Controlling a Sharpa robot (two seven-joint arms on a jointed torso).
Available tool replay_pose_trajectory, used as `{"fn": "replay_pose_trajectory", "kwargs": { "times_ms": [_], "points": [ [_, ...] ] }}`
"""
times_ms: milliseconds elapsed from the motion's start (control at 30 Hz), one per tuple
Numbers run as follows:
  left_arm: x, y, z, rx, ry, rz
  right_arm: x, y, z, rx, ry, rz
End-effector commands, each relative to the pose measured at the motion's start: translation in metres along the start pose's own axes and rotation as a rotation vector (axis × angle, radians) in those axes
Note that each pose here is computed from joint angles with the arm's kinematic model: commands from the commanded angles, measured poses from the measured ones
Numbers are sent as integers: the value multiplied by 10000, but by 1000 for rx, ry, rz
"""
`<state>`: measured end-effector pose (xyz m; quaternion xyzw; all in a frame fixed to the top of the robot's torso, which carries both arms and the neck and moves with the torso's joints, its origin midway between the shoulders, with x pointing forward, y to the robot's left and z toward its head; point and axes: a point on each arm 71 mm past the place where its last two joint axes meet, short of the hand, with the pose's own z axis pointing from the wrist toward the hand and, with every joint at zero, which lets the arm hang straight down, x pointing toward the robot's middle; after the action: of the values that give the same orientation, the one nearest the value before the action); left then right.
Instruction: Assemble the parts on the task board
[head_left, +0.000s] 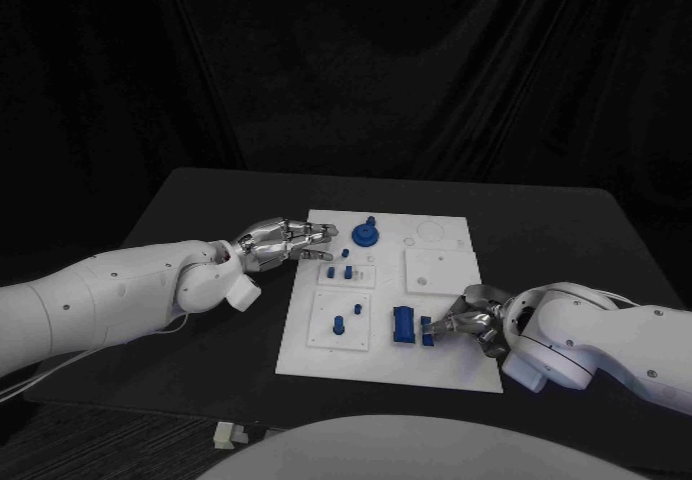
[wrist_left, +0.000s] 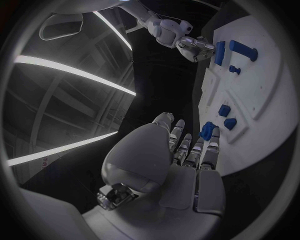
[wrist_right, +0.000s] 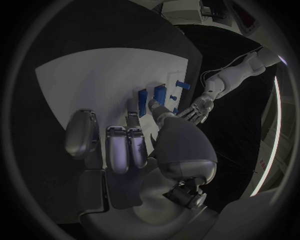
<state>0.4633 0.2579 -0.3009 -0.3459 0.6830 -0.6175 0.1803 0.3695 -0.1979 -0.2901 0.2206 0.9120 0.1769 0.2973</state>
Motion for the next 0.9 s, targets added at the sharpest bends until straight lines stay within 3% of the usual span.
{"fn": "replay_pose_trajectory", "kwargs": {
  "times_ms": [33, 267, 533, 700, 900],
  "points": [
    [12, -8, -2, 14, 8, -12, -11, -34, -37, -1, -20, -28],
    [-5, -25, -25, 36, -8, -6, -177, -58, -193, -61, -107, 12],
    [-24, -109, -106, 142, -68, 21, -498, 46, -411, -196, -230, 115],
    [-28, -224, -200, 252, -126, 57, -694, 158, -530, -313, -284, 205],
    [-13, -375, -247, 351, -163, 96, -736, 238, -567, -395, -287, 185]
  ]
}}
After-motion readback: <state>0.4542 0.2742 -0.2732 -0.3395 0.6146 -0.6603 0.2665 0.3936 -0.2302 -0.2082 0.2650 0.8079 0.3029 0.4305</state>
